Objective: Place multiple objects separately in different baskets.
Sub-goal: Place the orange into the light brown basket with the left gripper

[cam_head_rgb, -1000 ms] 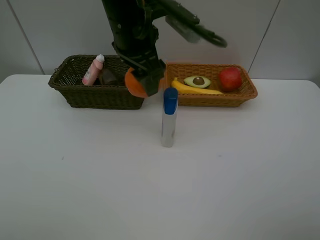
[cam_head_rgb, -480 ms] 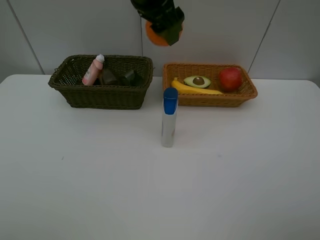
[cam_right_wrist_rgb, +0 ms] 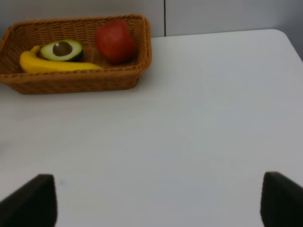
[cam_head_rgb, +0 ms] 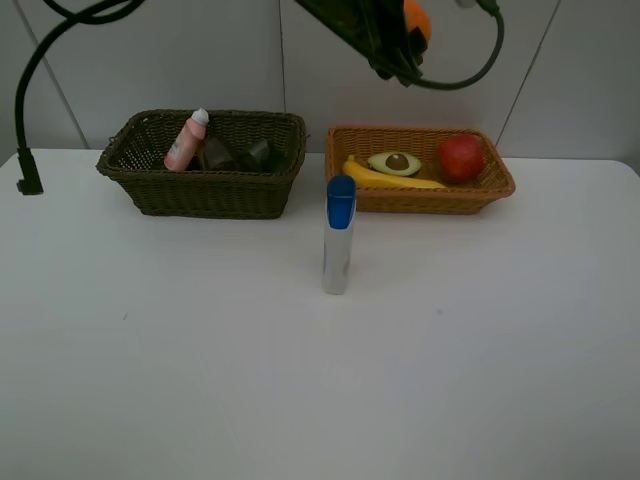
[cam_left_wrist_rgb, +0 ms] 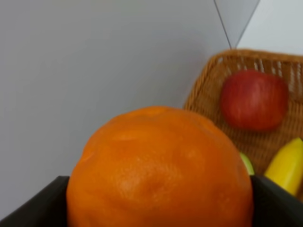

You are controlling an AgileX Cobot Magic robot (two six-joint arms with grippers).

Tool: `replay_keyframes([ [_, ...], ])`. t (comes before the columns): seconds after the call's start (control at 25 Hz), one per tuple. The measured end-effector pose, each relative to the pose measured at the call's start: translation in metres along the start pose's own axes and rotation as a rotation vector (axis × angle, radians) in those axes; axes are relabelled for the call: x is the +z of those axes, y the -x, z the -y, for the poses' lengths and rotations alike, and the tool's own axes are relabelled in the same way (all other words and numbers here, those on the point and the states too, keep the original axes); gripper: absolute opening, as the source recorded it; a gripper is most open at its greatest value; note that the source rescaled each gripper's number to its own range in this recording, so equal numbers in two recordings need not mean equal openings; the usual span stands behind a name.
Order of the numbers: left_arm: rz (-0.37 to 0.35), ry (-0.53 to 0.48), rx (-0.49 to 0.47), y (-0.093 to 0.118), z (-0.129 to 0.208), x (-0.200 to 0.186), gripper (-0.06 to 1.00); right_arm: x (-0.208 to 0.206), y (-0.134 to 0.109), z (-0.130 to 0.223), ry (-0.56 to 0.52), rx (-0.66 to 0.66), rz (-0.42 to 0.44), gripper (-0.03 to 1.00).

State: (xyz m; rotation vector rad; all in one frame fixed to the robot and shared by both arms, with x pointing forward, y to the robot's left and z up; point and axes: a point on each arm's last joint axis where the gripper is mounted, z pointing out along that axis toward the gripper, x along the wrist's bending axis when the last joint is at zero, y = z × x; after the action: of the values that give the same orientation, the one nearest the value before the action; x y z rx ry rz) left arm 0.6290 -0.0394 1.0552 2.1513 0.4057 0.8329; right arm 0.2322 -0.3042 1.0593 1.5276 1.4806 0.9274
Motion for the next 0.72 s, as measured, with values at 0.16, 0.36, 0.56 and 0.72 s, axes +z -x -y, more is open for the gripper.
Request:
replay_keyframes([
  [0.16,-0.022,0.061,0.003,0.009,0.017,0.031,0.92,0.0,0.0,0.0,0.0,0.0,0.0,0.85],
  [0.36,-0.033,0.079,-0.001,0.018,0.045,0.063,0.92,0.0,0.0,0.0,0.0,0.0,0.0,0.85],
  [0.56,-0.038,0.063,-0.025,0.02,0.071,0.084,0.92,0.0,0.0,0.0,0.0,0.0,0.0,0.85],
  [0.72,-0.037,0.048,-0.055,0.022,0.085,0.093,0.92,0.0,0.0,0.0,0.0,0.0,0.0,0.85],
])
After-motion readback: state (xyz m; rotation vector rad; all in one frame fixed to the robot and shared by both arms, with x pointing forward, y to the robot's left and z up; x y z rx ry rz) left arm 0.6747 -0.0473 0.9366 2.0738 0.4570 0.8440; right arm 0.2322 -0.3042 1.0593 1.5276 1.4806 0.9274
